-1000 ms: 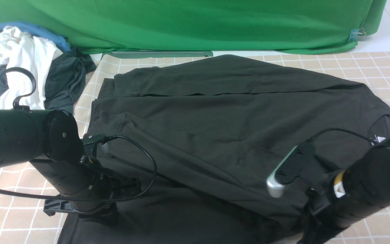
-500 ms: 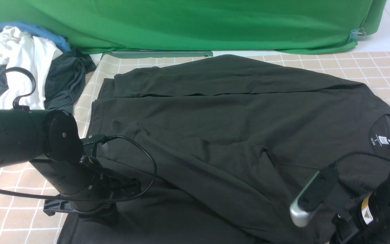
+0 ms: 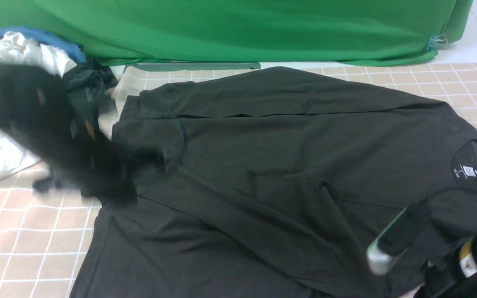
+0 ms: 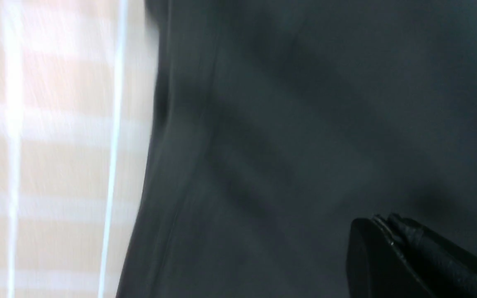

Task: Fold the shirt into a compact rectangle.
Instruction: 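Grab the top left corner of the dark shirt with the left gripper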

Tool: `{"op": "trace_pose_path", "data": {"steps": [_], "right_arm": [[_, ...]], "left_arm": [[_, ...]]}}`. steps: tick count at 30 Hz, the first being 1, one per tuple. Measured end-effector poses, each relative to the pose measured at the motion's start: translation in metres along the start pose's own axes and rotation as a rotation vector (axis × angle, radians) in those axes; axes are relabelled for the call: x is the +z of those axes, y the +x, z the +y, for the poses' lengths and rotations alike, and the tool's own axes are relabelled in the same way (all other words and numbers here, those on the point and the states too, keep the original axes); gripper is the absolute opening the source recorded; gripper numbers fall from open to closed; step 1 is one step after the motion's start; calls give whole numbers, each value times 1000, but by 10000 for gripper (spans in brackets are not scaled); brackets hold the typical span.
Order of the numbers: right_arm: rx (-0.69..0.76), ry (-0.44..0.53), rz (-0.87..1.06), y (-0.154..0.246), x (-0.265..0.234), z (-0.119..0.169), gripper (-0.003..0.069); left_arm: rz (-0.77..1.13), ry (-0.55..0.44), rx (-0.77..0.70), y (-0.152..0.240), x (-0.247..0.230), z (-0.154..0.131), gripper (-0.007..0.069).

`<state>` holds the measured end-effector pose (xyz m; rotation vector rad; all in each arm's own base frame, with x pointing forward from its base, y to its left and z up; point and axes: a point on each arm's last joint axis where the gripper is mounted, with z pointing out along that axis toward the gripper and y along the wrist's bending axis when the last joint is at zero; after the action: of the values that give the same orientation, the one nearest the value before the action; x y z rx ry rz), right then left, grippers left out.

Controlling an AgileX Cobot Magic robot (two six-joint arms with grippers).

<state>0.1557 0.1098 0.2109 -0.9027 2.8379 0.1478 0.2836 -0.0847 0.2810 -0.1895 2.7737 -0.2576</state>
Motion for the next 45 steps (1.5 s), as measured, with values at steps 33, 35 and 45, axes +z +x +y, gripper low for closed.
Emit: {"op": "trace_pose_path", "data": {"steps": [33,35,45], "right_arm": [[115,-21,-299,36,-68,5,31],[115,-21,-299,36,-68,5,31],[115,-21,-298,36,-68,5,31]], "left_arm": [[-24,-108,-101,-189,169,24,424],[-15,-108,-103,-188,174,25,429],[-8,-130,66,-182,183,6,294]]}}
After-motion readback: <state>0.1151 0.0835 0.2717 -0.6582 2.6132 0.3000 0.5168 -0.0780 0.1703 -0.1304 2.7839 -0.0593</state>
